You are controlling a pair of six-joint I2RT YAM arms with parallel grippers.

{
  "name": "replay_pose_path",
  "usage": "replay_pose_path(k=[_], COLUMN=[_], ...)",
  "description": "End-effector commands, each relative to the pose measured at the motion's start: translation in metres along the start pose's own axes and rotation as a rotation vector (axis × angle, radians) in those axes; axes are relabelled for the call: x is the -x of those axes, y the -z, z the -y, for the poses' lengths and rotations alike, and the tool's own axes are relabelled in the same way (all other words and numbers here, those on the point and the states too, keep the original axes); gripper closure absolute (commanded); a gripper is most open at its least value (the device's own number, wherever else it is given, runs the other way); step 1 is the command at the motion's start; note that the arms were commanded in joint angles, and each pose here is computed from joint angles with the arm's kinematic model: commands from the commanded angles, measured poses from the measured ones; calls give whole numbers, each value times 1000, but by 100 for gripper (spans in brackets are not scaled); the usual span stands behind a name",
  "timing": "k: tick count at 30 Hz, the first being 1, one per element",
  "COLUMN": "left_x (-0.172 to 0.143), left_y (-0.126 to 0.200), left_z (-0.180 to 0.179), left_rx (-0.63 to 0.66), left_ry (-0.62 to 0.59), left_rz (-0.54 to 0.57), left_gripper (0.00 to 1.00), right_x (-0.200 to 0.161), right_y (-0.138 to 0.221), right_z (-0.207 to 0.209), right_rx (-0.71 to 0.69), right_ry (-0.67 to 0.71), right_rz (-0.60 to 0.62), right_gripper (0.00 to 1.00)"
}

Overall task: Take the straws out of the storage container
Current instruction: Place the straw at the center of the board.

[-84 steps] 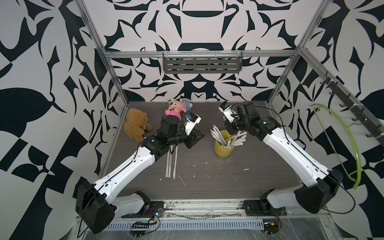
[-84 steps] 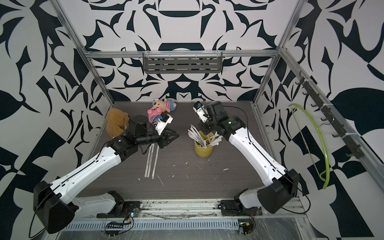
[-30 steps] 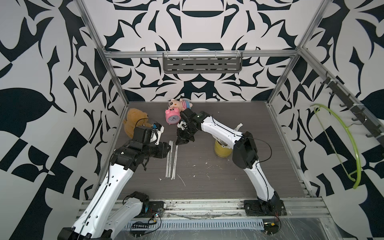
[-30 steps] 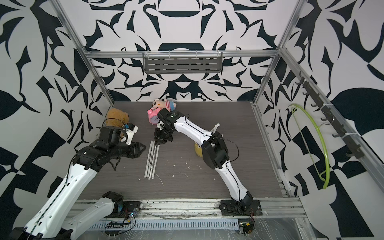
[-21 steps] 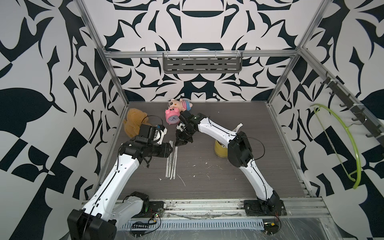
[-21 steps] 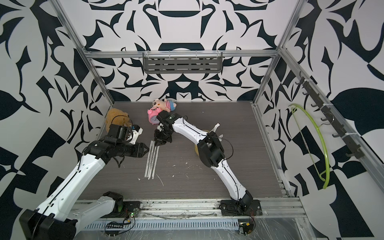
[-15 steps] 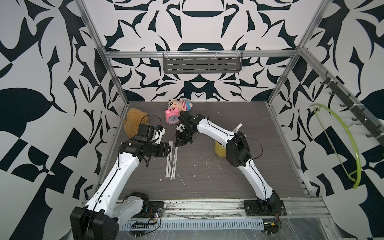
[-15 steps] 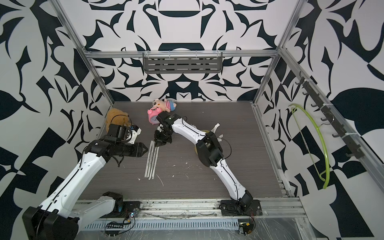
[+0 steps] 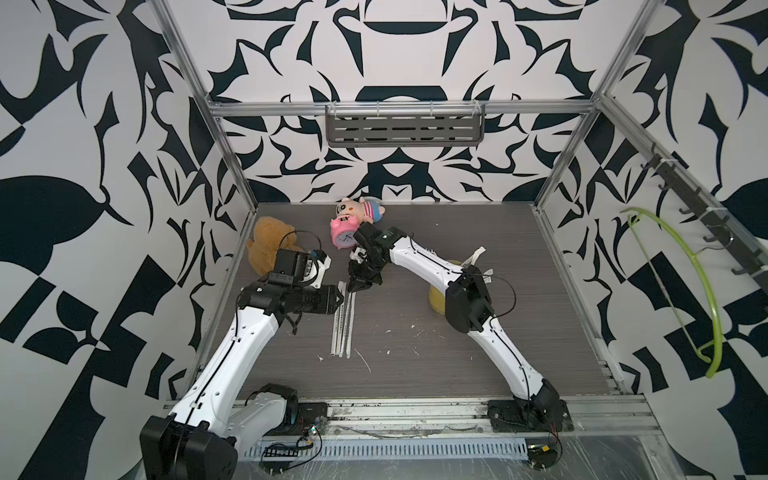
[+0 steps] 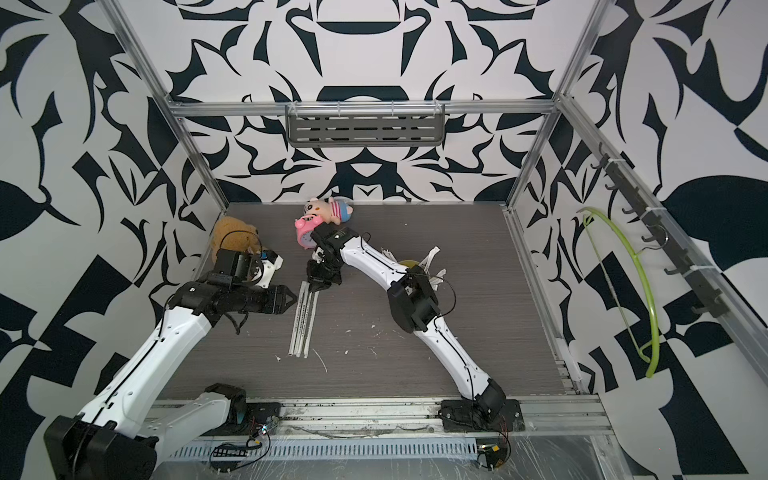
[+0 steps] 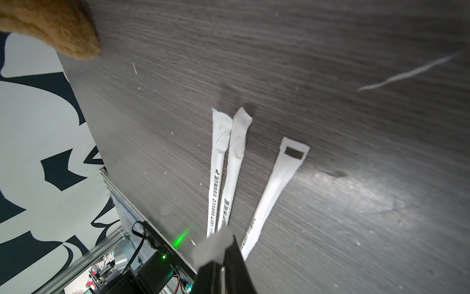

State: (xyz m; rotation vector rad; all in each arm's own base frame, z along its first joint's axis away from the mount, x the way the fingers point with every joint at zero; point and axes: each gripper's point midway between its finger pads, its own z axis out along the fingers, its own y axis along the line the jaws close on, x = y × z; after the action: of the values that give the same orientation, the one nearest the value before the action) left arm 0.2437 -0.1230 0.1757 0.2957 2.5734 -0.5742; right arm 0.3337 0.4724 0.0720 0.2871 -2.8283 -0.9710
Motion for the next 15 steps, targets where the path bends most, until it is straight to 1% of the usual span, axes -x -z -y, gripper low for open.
replay_pose_path(k=[1,6,15], left_x=[0,0,1], left_y=[1,1,2], left_z=[2,4,3], left_rx=[-21,-28,-29], left_ry=[-10,-13,-10], left_rz=[10,15,21], left_gripper=[44,45,45], right_x=[2,5,8], right_y=[20,21,27], right_z=[-16,-21,-33], right_rx=[16,28,70], right_ry=[48,59,61], right_rz=[35,45,67], right_gripper=[88,75,75])
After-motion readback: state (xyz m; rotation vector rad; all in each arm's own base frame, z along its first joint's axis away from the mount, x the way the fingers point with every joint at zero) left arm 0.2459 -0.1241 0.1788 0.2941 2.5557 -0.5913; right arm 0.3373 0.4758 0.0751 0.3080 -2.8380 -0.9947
